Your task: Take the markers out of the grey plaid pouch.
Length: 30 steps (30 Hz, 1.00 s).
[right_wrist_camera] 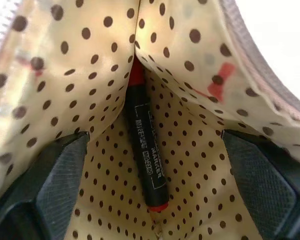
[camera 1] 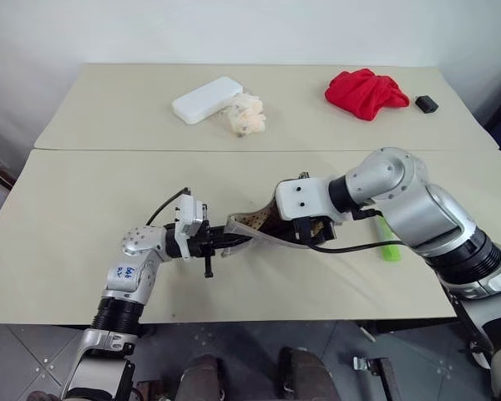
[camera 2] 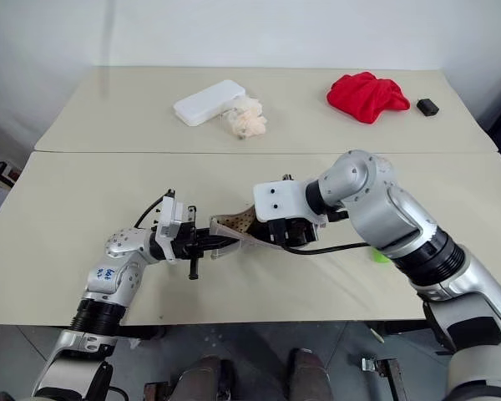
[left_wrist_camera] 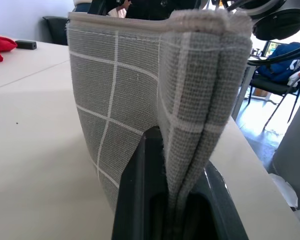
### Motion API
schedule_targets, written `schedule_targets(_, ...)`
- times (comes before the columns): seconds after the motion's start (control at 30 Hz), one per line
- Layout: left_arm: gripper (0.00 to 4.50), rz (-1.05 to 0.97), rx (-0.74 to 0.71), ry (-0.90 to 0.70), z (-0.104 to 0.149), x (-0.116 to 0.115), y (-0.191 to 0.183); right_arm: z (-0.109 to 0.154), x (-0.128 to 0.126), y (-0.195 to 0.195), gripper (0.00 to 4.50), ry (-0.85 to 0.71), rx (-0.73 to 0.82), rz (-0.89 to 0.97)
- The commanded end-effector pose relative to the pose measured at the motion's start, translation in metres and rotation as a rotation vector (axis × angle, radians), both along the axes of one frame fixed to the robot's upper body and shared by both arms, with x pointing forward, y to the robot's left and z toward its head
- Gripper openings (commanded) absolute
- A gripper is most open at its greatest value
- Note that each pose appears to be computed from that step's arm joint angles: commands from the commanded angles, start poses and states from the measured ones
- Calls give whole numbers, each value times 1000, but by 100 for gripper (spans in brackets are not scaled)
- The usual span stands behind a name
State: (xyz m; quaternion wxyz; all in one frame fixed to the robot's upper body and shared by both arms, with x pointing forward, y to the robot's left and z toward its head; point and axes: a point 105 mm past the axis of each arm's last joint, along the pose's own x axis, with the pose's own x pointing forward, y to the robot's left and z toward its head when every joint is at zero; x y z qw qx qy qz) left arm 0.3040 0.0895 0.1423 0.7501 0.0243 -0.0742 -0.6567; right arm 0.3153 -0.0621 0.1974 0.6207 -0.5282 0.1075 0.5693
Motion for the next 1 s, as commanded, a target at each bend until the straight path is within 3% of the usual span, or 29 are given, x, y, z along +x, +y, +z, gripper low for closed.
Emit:
schedule_targets(0.03,0,-30,-14,-50,10,-2,-3,-6,3,9,446,-24,-17,9)
schedule_targets(0.23,0,-30,-19,-49,9,-2,-3,-19,8,14,446,-36,-76,15)
schedule_targets(0.4,0,-15,-22,-52,9,-2,1,-23,-18,13,446,131,-53,34)
schedule_targets(0.47,0,-15,-21,-50,8,-3,3,-28,-16,10,446,121,-74,21)
schedule_targets(0.57,0,-23,-18,-40,5,-6,4,-39,-13,19,446,268,7,-40)
schedule_targets(0.7,0,-35,-19,-32,4,-6,3,-32,26,23,446,36,-12,-111)
schedule_targets(0.8,0,-42,-17,-28,4,-7,3,-27,39,25,446,-69,-37,-112)
schedule_targets(0.93,0,-41,-21,-27,4,-6,2,-38,33,28,446,-83,-71,-63)
schedule_targets(1.0,0,-39,-23,-27,5,-6,2,-44,25,30,407,-50,-66,-38)
